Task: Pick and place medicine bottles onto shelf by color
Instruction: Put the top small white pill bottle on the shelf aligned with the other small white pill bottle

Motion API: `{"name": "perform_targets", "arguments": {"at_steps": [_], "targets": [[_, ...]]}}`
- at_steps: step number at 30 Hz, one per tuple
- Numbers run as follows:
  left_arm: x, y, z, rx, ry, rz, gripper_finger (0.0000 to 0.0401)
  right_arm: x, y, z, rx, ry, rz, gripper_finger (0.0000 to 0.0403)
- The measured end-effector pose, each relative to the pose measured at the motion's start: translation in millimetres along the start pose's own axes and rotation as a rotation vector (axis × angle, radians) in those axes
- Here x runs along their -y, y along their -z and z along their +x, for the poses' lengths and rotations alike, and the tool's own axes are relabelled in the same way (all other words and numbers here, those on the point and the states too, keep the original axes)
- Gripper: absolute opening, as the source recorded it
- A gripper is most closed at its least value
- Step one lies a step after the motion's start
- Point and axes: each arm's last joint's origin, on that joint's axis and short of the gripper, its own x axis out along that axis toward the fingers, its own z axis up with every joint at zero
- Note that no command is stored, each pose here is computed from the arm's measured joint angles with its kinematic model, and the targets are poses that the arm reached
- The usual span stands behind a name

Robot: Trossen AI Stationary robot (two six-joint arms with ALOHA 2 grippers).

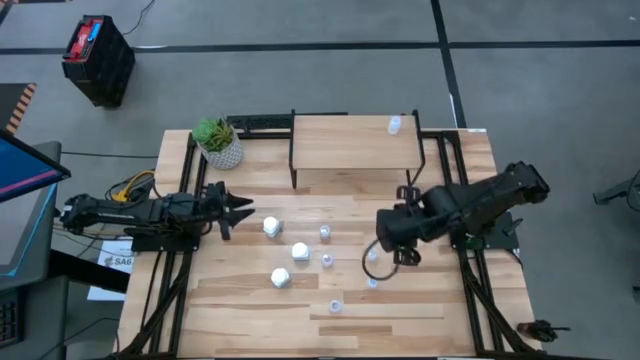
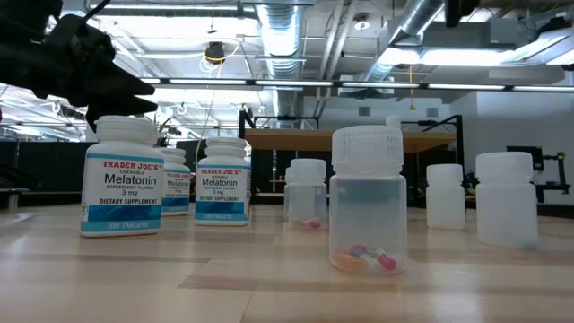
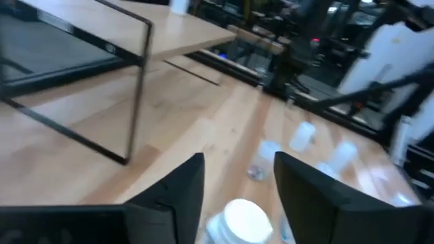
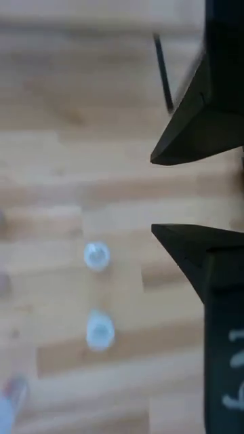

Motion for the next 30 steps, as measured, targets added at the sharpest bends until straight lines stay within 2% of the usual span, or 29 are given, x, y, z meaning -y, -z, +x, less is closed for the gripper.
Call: {"name": "perform_targets", "arguments": {"at_steps": [4, 6, 13, 19, 23, 30], "targets": [[10, -28, -1, 0.042, -0.017, 0.069, 0.0178, -3, 1, -3, 0.075, 0.145, -0.048, 0.0165], [15, -38, 0, 0.003, -0.040, 0.099, 0.0178, -3, 1, -3, 0.090, 0.177, -0.050, 0.0162], [24, -47, 21, -0.274, -0.202, 0.134, 0.0178, -1, -7, 2, 0.117, 0.174, 0.004, 0.0155], [34, -55, 40, -0.344, -0.235, 0.141, 0.0178, -2, -12, 1, 0.165, 0.147, 0.063, 0.0155], [38, -60, 46, -0.353, -0.239, 0.143, 0.0178, -3, -14, 1, 0.162, 0.097, 0.072, 0.0178], [39, -61, 48, -0.356, -0.239, 0.144, 0.0178, 1, -16, 3, 0.147, 0.051, 0.150, 0.0253]]}}
